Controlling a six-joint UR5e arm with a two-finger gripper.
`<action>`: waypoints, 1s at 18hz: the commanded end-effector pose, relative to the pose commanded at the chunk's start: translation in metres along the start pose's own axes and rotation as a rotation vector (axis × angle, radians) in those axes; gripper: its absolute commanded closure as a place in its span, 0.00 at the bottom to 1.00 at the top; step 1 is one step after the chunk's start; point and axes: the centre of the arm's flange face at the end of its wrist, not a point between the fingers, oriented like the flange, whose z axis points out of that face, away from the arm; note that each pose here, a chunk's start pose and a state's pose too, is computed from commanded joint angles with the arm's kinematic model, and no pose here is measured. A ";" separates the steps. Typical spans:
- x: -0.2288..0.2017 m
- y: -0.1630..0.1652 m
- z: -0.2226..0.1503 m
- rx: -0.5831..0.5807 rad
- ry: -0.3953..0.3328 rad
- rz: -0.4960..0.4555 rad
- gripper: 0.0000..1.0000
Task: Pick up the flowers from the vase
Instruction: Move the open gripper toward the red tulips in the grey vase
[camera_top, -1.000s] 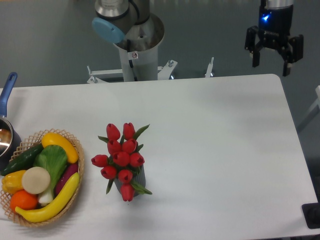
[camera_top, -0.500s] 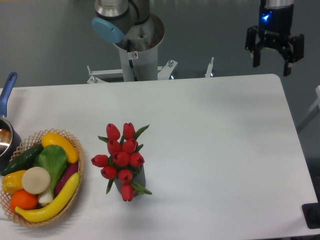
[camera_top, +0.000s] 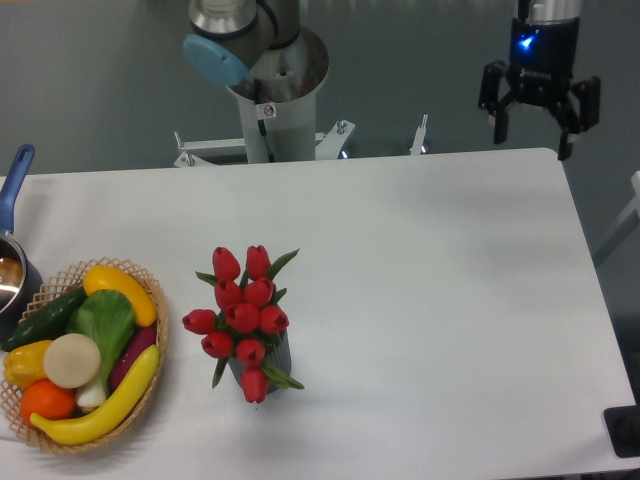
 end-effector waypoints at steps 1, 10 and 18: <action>0.002 0.000 0.005 0.026 0.007 -0.013 0.00; 0.027 -0.036 0.045 0.309 0.090 -0.195 0.00; 0.054 -0.092 0.115 0.350 0.269 -0.183 0.00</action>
